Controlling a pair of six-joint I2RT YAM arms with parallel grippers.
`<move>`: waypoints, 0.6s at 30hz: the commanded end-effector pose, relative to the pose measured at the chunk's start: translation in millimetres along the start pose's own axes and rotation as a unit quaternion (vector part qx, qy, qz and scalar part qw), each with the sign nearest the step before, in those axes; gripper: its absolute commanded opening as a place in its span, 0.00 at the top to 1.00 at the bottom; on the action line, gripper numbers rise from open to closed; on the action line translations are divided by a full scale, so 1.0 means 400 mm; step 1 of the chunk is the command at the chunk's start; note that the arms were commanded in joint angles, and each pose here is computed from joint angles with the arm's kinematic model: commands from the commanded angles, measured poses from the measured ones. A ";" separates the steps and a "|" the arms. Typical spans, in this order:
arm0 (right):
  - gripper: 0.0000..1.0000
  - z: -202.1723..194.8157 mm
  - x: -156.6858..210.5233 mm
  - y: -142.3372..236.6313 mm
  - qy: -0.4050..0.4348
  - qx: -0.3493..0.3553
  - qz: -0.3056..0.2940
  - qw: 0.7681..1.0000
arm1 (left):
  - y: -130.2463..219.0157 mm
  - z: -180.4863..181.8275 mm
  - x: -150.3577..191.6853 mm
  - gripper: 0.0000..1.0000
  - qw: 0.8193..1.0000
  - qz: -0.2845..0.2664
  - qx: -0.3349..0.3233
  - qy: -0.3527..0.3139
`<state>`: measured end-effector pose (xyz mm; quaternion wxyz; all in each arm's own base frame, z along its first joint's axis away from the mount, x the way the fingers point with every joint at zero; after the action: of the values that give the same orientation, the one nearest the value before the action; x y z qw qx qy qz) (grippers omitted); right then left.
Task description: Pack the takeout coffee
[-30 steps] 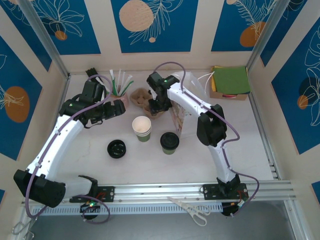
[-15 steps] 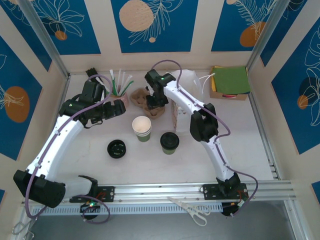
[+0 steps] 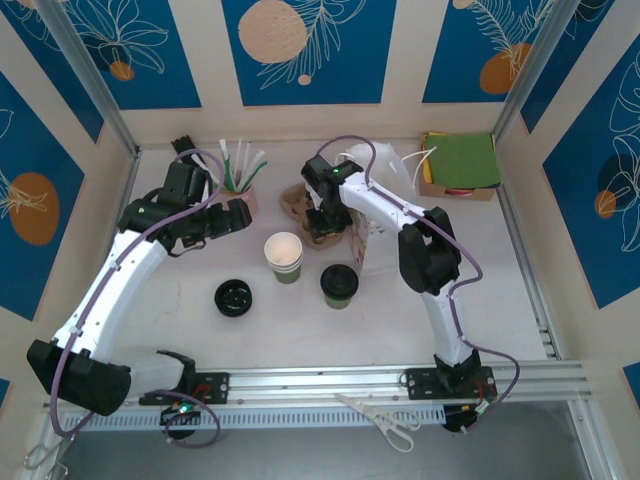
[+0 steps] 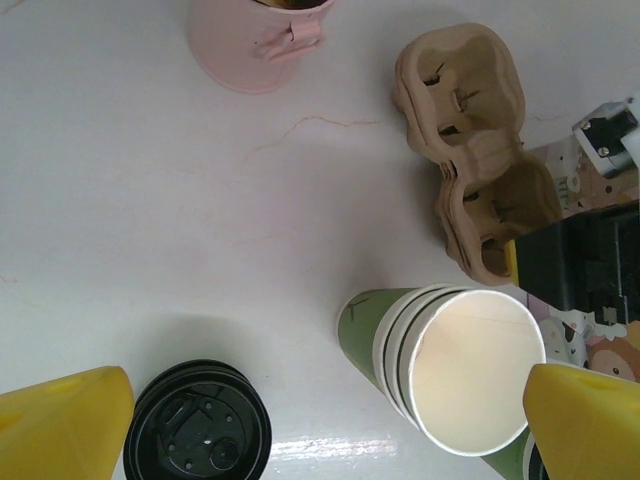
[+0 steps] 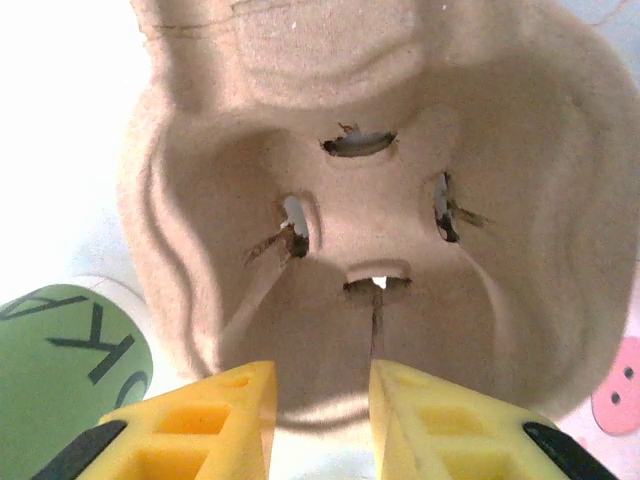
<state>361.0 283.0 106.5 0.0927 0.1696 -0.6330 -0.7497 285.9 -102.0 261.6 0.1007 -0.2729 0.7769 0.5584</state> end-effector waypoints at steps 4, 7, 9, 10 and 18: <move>0.68 0.028 -0.027 0.062 0.004 -0.013 -0.042 0.999 | -0.008 -0.004 0.004 0.00 1.000 0.006 0.014 0.007; 0.68 0.038 -0.055 0.064 0.011 -0.014 -0.063 0.998 | -0.011 -0.007 0.008 0.00 1.000 0.007 0.021 0.007; 0.66 0.045 -0.073 0.056 0.018 -0.013 -0.072 0.997 | -0.014 -0.012 0.015 0.00 0.999 0.009 0.032 0.004; 0.65 0.047 -0.081 0.053 0.020 -0.013 -0.072 0.997 | -0.013 -0.014 0.018 0.00 0.999 0.009 0.036 0.004; 0.62 0.053 -0.140 0.026 0.022 -0.007 -0.084 0.996 | -0.007 -0.012 0.032 0.00 0.999 0.012 0.044 0.000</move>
<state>399.0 315.7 133.7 0.0406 0.2331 -0.6053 -0.7600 280.6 -110.6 247.9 0.0973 -0.2553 0.7963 0.5396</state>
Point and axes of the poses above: each hand's point on the last joint's axis, 136 mm out from that joint toward the fingers, its own y axis back along the fingers, its own z axis along the line the jaws close on, x = y × z, the point moved 2 cm from there along y, back along the fingers, and after that the axes turned 1 degree about y, right-handed, at the moved point
